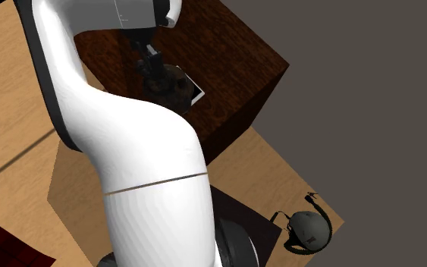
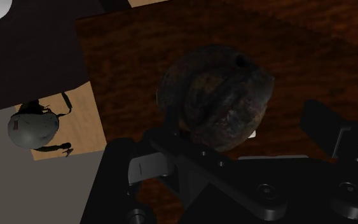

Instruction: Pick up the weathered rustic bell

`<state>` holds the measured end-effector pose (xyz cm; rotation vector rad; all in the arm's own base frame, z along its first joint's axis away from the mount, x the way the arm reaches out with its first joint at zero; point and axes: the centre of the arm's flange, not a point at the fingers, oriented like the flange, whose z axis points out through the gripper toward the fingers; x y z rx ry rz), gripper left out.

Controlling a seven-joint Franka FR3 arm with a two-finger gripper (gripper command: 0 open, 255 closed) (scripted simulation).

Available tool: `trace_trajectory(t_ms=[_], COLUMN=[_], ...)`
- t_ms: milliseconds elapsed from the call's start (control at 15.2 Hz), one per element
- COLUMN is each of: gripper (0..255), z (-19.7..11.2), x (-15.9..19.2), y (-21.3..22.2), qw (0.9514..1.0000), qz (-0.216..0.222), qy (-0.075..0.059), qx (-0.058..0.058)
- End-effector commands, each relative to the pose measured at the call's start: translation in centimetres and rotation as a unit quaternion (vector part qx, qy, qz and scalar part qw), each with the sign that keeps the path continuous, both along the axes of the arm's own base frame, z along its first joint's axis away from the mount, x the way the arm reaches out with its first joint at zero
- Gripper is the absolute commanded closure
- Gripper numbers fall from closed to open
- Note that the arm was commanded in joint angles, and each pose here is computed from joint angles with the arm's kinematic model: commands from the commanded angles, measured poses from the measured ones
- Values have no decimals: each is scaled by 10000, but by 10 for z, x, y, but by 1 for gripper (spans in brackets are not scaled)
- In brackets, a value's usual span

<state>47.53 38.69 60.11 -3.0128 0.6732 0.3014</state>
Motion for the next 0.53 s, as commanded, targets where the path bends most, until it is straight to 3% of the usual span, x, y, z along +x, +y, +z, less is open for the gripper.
trace_trajectory(t_ms=[0, 264, 330, 462], gripper=[0, 0, 255, 255], z=[-10, -24, -24, -23], x=[0, 0, 0, 0], y=[0, 0, 0, 0], qw=[10000, 10000, 10000, 10000], qz=[-7, -7, -7, -7], qy=[-1, -1, -1, -1], qx=[-1, -1, 0, -1])
